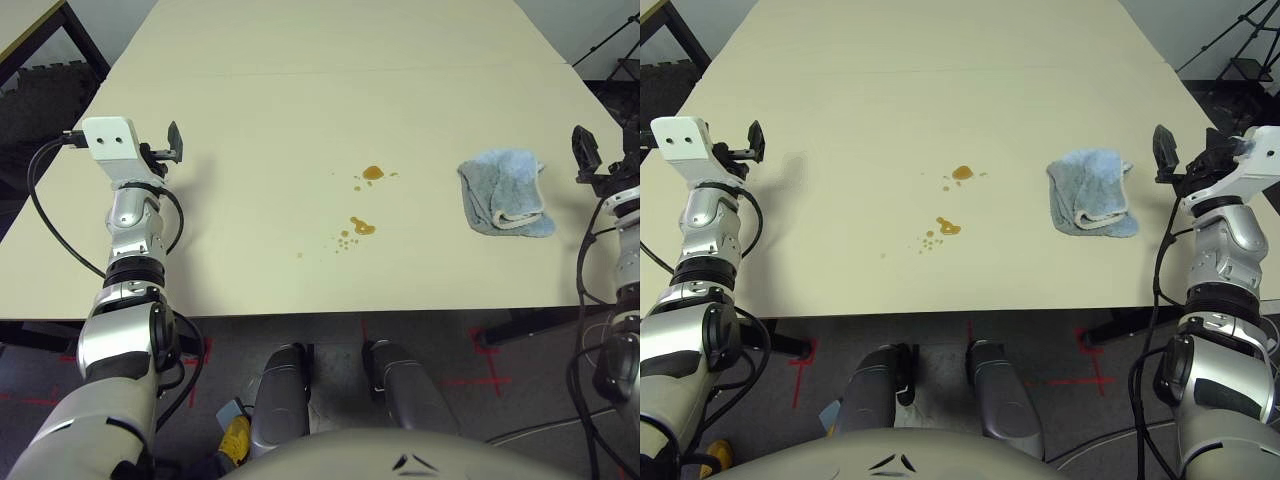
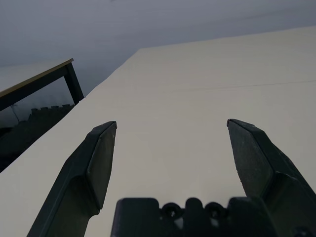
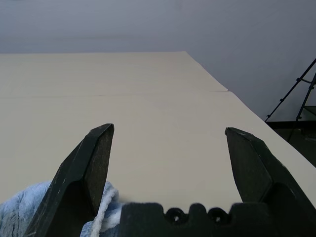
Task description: Wipe the water off the table with a rag.
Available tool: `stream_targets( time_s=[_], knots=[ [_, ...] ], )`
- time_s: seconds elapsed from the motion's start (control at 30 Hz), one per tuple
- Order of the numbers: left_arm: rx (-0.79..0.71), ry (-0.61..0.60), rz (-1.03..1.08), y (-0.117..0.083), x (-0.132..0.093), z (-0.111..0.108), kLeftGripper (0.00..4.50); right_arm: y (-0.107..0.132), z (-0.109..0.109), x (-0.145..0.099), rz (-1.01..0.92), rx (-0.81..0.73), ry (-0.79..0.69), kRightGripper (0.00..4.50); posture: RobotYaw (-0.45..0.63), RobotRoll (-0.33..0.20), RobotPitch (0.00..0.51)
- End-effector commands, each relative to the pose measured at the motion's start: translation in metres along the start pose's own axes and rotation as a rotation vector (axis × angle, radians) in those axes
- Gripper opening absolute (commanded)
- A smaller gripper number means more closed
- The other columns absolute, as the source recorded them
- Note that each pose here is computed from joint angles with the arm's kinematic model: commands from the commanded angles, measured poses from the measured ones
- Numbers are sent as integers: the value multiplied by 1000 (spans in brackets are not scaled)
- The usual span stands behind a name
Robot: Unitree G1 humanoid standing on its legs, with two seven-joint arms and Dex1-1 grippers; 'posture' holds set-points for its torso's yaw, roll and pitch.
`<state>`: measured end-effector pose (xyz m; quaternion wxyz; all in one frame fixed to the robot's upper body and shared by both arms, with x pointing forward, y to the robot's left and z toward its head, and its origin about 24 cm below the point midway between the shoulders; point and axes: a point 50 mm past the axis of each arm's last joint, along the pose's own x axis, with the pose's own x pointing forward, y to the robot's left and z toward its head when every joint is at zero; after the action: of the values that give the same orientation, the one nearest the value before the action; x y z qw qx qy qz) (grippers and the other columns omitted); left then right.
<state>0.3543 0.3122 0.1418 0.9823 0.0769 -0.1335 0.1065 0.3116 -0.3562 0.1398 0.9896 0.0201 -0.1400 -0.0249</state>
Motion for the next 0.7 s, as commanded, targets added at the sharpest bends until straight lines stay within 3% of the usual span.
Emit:
stream_targets(
  time_s=[0.03,0.23,0.47,0.7],
  knots=[
    [8,5,0,2,1,0,4500,0,0,2,-6,6,-10,4478,-113,0,149],
    [-3,-6,-35,-3,6,6,4500,2,1,4,-2,7,-15,4478,-124,0,135],
    [-82,-40,-285,-30,11,13,4500,1,2,5,-14,-1,-7,4478,-139,0,129],
    [-162,-45,-848,-67,-9,17,4500,0,0,3,-21,-2,-2,4478,-154,0,120]
  ],
)
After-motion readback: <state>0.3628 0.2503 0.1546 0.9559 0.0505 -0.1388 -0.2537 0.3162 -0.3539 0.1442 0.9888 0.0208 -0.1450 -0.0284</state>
